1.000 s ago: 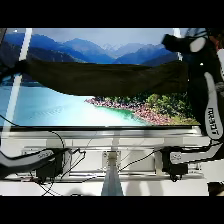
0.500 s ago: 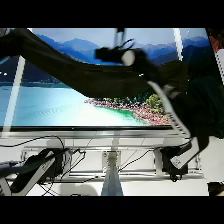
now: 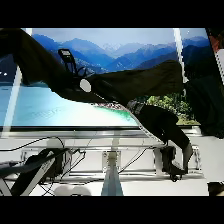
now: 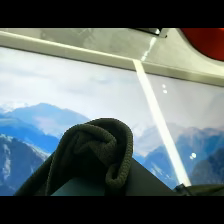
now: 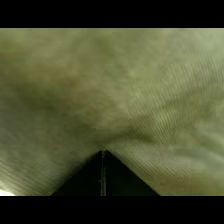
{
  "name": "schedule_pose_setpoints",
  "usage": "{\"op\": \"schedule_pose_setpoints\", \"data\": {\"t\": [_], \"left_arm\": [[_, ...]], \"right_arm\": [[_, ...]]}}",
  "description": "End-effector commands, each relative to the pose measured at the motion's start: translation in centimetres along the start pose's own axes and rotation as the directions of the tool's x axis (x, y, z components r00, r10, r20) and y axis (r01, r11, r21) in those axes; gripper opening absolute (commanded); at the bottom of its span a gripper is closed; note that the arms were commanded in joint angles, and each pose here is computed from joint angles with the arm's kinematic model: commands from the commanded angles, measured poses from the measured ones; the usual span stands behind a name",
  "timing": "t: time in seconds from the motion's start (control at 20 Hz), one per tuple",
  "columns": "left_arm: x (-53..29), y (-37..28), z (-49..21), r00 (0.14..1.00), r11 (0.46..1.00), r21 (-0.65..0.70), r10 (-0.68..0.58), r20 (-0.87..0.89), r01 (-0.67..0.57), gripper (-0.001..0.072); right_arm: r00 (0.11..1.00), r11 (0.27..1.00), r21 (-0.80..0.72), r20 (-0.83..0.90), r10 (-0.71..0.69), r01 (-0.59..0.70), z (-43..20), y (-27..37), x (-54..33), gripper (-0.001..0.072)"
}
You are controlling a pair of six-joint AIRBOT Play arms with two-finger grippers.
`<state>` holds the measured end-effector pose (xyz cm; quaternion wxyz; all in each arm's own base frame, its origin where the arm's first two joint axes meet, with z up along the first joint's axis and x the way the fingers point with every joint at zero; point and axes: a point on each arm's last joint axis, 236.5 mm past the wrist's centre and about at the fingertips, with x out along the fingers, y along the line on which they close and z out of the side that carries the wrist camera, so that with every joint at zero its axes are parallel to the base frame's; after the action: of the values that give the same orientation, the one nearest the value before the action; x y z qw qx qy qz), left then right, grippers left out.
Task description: Fold the clothes and pants, and hang the long-sleeved shirts on hangers.
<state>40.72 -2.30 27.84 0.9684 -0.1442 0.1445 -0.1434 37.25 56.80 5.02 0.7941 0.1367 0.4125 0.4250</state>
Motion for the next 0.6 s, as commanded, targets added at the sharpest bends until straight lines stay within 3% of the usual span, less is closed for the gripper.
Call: {"op": "schedule_pose_setpoints", "data": {"t": [0.0, 0.25, 0.45, 0.5, 0.55], "left_arm": [[1.4, 0.6, -1.0, 1.000, 0.995, -0.097, -0.011, -0.029, 0.008, 0.0024], [7.7, -5.4, -7.5, 0.956, 0.960, -0.217, -0.218, -0.195, 0.175, 0.0023], [11.2, -17.7, -20.1, 0.769, 0.897, -0.255, -0.441, -0.463, 0.361, 0.0024], [11.2, -20.4, -23.4, 0.710, 0.881, -0.264, -0.473, -0.522, 0.393, 0.0042], [11.0, -22.2, -26.0, 0.661, 0.869, -0.273, -0.492, -0.566, 0.413, 0.0175]], "right_arm": [[0.991, 0.989, -0.074, -0.015, -0.129, 0.128, 2.5, -4.9, -2.9, 0.0026], [0.934, 0.934, 0.048, 0.023, -0.356, 0.354, 9.8, -18.9, -13.4, 0.0026], [0.878, 0.860, 0.193, -0.024, -0.478, 0.473, 11.0, -28.2, -21.9, 0.0026], [0.866, 0.840, 0.223, -0.042, -0.498, 0.494, 10.8, -29.9, -23.7, 0.0026], [0.854, 0.821, 0.250, -0.062, -0.516, 0.514, 10.5, -31.4, -25.4, 0.0026]]}}
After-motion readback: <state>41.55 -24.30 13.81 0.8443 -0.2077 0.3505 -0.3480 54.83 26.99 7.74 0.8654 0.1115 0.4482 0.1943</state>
